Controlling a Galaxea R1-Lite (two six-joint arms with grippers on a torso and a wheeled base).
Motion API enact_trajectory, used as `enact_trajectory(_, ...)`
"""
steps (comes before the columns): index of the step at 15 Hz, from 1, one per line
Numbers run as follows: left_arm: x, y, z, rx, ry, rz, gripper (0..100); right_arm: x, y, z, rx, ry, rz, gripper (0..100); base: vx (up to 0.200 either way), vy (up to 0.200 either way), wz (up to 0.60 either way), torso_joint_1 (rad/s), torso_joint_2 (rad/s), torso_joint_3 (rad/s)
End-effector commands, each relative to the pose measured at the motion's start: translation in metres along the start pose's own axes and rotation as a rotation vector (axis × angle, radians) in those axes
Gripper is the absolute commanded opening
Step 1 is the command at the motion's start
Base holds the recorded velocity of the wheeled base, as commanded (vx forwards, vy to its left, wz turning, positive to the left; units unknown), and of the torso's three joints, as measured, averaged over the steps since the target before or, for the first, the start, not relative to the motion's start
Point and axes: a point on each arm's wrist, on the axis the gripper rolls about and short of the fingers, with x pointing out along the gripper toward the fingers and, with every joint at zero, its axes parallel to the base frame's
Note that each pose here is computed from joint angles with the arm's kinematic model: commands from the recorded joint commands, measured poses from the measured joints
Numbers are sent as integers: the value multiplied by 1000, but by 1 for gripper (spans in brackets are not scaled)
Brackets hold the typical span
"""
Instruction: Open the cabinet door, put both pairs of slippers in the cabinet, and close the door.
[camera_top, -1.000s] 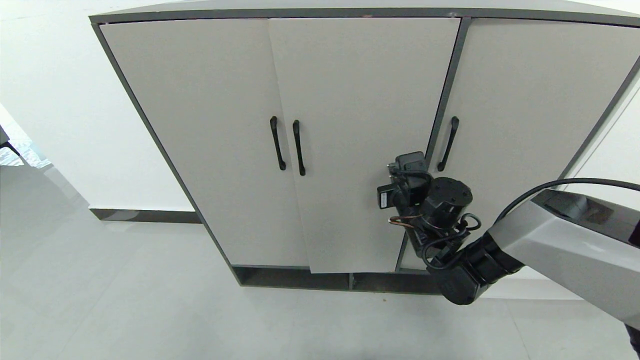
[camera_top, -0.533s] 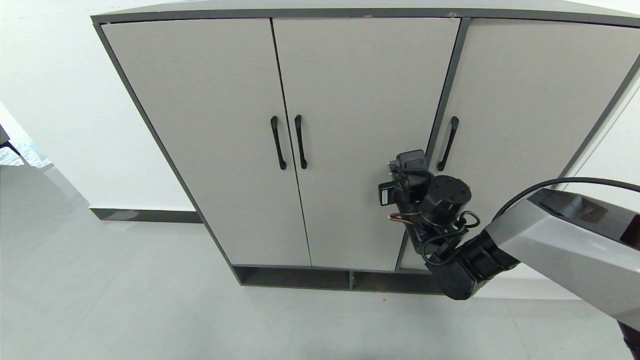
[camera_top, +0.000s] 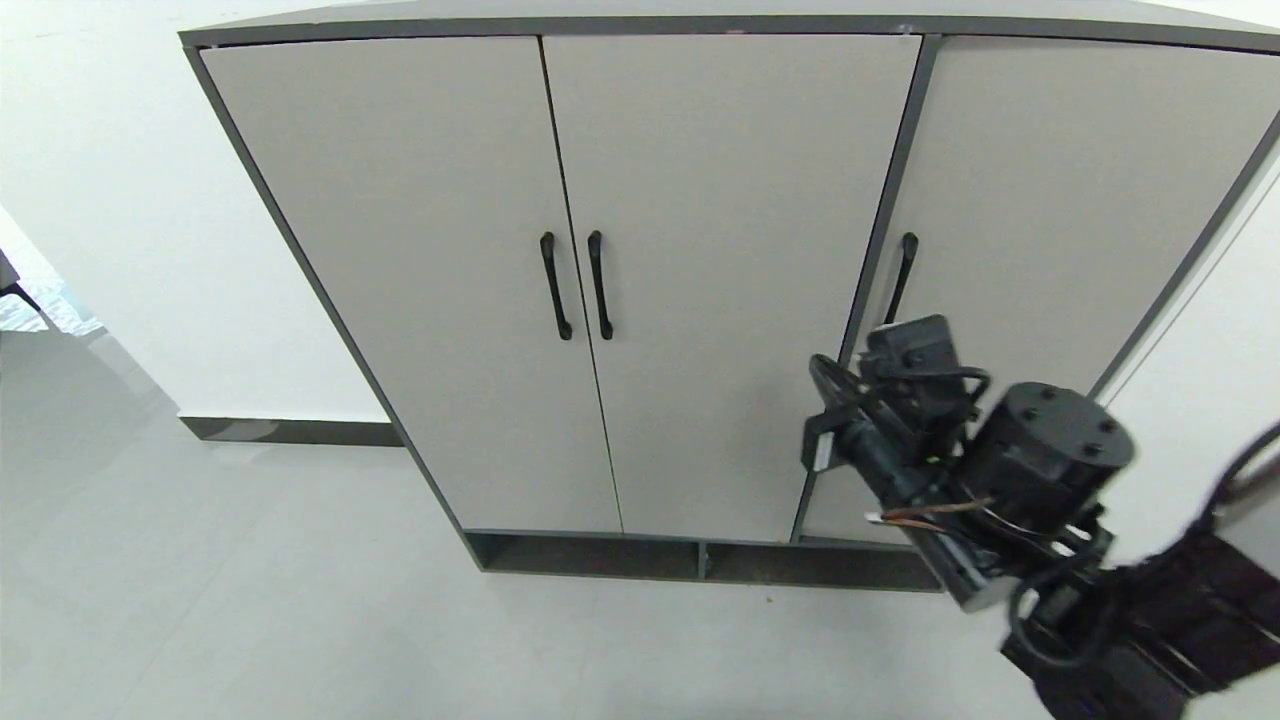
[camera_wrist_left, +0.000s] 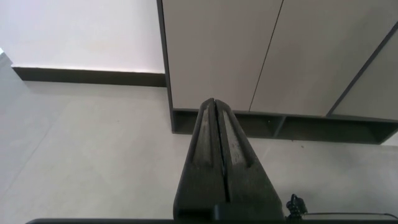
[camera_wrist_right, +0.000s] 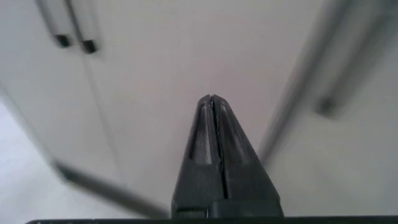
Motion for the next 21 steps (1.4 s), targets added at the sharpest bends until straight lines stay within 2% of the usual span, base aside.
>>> enact_trajectory(1,0,0,0,9,3,2,0,-105,-65,40,-10,-19,-78,0,0,0,0,0,0,0)
enact_trajectory(3,0,0,0,10,1,2,0,-154,-93,37,-59,7,-216,0,0,0,0,0,0,0)
enact_trajectory(4,0,0,0,5,1,5,0,-185,-118,36,-76,21,-393,0,0,0,0,0,0,0)
enact_trajectory(5,0,0,0,6,3,5,0,-208,-135,38,-62,30,-547,0,0,0,0,0,0,0)
enact_trajectory(6,0,0,0,7,3,5,0,-232,-141,38,-87,60,-658,0,0,0,0,0,0,0)
enact_trajectory(9,0,0,0,7,3,3,0,-293,-131,15,-128,195,-766,0,0,0,0,0,0,0)
enact_trajectory(11,0,0,0,7,3,3,0,-324,-120,-6,-132,239,-743,0,0,0,0,0,0,0)
enact_trajectory(13,0,0,0,6,3,5,0,-329,-116,-16,-83,232,-631,0,0,0,0,0,0,0)
enact_trajectory(14,0,0,0,6,3,3,0,-328,-113,-19,19,218,-519,0,0,0,0,0,0,0)
enact_trajectory(15,0,0,0,5,1,3,0,-328,-110,-25,61,274,-427,0,0,0,0,0,0,0)
enact_trajectory(17,0,0,0,5,1,3,0,-329,-108,-29,132,304,-348,0,0,0,0,0,0,0)
enact_trajectory(21,0,0,0,5,1,3,0,-328,-106,-30,92,318,-231,0,0,0,0,0,0,0)
